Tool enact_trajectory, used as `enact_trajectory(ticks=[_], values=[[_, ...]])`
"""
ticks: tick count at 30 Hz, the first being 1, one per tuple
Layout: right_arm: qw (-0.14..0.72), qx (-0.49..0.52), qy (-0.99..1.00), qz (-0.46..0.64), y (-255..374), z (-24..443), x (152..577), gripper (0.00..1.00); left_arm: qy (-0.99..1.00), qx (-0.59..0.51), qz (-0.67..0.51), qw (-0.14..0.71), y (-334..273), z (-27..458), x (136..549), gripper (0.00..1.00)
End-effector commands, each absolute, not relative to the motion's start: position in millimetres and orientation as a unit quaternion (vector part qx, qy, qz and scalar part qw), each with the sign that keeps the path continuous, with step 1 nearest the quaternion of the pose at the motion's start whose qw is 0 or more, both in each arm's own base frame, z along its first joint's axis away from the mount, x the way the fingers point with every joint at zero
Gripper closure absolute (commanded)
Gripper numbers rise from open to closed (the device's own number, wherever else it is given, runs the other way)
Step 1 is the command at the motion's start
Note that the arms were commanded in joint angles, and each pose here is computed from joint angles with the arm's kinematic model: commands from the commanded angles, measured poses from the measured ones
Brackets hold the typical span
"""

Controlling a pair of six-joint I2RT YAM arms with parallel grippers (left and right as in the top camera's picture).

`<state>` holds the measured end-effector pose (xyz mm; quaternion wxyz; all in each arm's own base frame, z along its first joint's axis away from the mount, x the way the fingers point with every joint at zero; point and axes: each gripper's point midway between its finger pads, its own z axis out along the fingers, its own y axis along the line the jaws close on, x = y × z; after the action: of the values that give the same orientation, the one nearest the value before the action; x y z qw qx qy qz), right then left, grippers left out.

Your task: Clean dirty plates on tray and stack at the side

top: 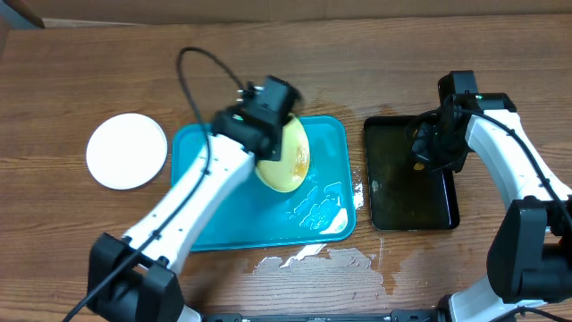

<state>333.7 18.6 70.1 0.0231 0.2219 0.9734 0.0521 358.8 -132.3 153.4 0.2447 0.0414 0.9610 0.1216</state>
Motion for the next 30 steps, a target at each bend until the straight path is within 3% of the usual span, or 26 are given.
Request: enact_trajectory(ticks=[1, 10, 17, 23, 30], values=[[0.026, 0.218, 0.974, 0.048, 17.4, 70.0, 333.9, 0.96, 0.907, 0.078, 0.239, 0.337, -142.8, 195.6, 360.2, 0.96], [0.027, 0.218, 0.974, 0.048, 17.5, 69.7, 334.2, 0.96, 0.769, 0.134, 0.378, 0.497, -197.1, 271.1, 322.5, 0.96], [0.028, 0.218, 0.974, 0.048, 17.6, 69.7, 334.9, 0.96, 0.755, 0.148, 0.377, 0.515, -211.8, 276.8, 311.5, 0.96], [0.026, 0.209, 0.976, 0.063, 22.6, 70.2, 335.0, 0.96, 0.799, 0.147, 0.328, 0.481, -211.7, 253.3, 317.7, 0.96], [0.022, 0.194, 0.977, 0.083, 29.8, 71.2, 334.8, 0.96, 0.917, 0.13, 0.166, 0.339, -211.2, 185.1, 321.5, 0.96]])
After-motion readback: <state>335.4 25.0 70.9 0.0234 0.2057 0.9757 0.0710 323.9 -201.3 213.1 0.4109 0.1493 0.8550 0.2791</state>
